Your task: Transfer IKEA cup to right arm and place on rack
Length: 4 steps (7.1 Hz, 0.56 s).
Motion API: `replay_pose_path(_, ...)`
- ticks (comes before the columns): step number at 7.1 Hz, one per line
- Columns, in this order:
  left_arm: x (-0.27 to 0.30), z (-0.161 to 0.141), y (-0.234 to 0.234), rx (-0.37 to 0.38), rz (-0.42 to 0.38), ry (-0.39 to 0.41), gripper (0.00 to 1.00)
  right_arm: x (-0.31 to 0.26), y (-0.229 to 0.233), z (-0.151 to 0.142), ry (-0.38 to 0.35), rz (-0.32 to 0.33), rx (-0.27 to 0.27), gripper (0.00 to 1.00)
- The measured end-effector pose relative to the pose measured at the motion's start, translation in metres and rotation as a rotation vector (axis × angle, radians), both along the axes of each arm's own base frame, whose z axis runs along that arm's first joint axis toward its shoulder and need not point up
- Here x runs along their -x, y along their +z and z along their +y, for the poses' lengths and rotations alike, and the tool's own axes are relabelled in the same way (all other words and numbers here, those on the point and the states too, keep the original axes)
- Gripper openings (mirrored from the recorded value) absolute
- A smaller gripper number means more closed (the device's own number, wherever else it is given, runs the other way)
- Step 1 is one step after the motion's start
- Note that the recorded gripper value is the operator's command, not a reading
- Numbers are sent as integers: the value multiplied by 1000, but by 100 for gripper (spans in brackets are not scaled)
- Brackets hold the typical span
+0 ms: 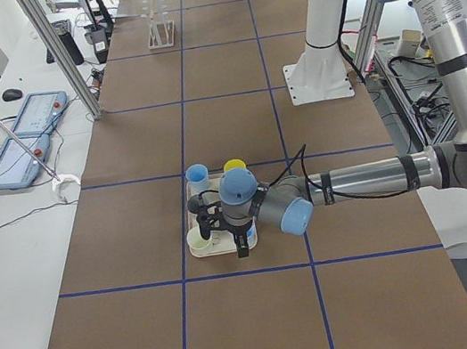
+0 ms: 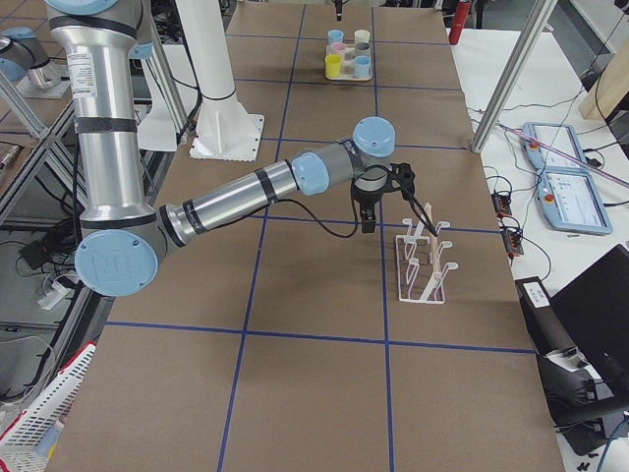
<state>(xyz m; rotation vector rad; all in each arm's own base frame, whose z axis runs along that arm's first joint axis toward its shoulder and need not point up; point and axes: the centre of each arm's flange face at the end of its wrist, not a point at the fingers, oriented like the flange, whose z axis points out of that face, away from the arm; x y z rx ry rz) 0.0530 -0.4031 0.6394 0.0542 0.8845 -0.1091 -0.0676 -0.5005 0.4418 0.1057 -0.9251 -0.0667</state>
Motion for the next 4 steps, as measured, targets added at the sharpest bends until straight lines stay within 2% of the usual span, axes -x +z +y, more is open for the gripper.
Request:
replay_pose_path(1,-3,0,3,10,-1,1,82,0,0,0,0,0,1,100)
replay_pose_path(4,-14,-4,7,20,-3,19,78,0,0,0,-1,-3,0,100)
